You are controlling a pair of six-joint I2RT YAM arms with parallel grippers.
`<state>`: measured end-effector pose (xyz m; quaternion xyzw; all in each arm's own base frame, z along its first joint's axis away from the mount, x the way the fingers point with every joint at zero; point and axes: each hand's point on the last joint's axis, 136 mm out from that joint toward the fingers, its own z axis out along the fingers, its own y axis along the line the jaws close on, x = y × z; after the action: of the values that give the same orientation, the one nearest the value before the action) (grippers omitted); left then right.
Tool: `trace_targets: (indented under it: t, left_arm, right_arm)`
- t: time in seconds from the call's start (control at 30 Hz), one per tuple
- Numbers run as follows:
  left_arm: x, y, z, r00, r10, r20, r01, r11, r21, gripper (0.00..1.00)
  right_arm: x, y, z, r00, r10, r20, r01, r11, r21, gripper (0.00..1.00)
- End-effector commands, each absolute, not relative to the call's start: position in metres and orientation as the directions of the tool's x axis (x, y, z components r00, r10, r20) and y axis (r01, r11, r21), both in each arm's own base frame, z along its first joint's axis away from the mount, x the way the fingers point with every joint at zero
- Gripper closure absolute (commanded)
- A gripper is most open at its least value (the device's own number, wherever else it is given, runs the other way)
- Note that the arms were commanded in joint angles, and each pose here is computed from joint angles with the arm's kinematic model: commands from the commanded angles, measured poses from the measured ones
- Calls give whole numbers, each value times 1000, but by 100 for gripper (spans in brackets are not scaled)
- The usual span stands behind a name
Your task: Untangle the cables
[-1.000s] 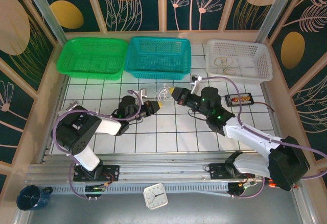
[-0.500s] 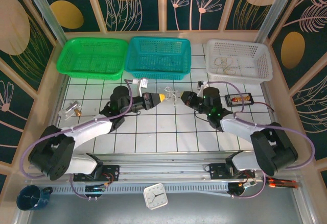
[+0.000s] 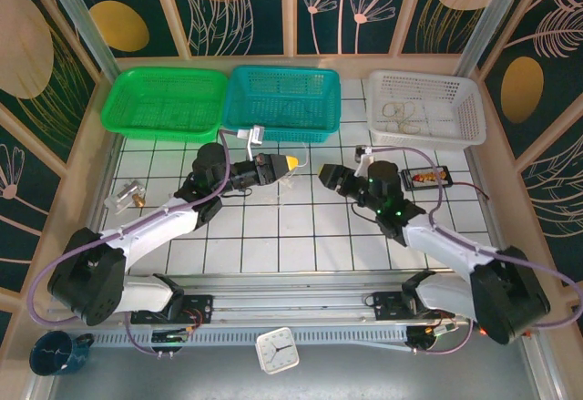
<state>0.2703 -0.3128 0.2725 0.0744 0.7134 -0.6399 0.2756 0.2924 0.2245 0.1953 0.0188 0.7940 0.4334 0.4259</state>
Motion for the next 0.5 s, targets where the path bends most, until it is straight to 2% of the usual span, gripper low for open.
trace_targets:
  t: [0.0, 0.17, 0.47]
  left_arm:
    - [275, -315, 292, -839, -277, -468, 449, 132, -884, 100]
    - [283, -320, 301, -841, -294, -455, 443, 109, -890, 100]
    - [293, -327, 323, -834, -305, -460, 460, 76, -885, 100]
  right_arm:
    - [286, 222, 216, -552, 377, -743, -411, 652, 637, 36]
    - [284, 229, 248, -459, 387, -800, -507, 625, 593, 36]
    - [288, 270, 264, -410, 366, -835, -610, 571, 550, 37]
